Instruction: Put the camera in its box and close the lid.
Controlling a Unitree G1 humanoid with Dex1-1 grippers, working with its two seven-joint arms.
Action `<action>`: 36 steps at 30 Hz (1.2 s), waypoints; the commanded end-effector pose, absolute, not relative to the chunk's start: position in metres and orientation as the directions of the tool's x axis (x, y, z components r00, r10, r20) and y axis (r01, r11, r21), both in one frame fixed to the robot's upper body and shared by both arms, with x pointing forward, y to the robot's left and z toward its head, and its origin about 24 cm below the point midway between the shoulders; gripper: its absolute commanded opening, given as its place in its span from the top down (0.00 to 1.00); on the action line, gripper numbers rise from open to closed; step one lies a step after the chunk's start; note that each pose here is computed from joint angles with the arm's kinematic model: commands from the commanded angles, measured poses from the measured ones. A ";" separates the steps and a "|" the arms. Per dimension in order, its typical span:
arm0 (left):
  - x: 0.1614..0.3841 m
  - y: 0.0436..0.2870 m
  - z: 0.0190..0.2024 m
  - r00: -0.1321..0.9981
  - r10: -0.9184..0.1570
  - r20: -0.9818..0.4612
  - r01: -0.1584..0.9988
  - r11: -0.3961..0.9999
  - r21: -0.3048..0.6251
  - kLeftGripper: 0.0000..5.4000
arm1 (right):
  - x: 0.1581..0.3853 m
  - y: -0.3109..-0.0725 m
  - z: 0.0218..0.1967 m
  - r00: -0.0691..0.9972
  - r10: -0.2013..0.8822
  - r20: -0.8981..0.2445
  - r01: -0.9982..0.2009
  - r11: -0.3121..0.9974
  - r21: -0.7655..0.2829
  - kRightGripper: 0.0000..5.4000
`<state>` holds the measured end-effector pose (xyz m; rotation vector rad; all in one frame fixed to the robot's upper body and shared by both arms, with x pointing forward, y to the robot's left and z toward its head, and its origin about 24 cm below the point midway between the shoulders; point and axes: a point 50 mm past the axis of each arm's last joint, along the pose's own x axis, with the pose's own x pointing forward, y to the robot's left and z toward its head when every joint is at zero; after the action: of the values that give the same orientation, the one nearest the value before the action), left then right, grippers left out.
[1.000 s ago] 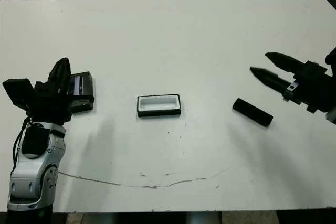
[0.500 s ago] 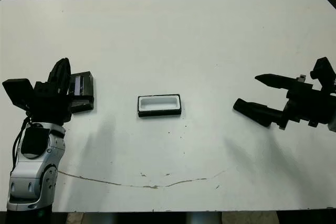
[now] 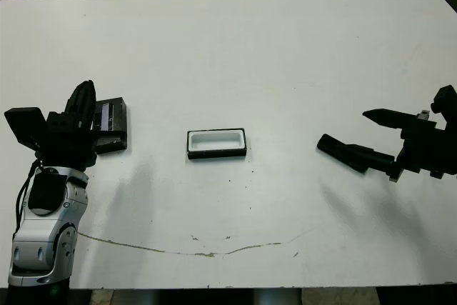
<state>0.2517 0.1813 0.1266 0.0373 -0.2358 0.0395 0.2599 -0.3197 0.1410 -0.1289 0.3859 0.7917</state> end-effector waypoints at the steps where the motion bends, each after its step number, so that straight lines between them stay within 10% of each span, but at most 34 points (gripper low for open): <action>1: 0.251 0.186 0.122 0.978 0.044 0.205 -0.055 0.997 0.048 1.00 | 0.257 -0.327 0.136 0.639 0.637 -0.431 -0.695 0.718 0.031 0.00; 36: 0.250 0.193 0.123 0.979 0.038 0.198 -0.054 0.996 0.073 1.00 | 0.239 -0.326 0.097 0.602 0.583 -0.546 -0.632 0.766 0.121 0.00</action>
<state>0.2512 0.1890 0.1281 0.0621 -0.2362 0.0409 0.2442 -0.3239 0.1065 -0.1188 0.5545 0.7171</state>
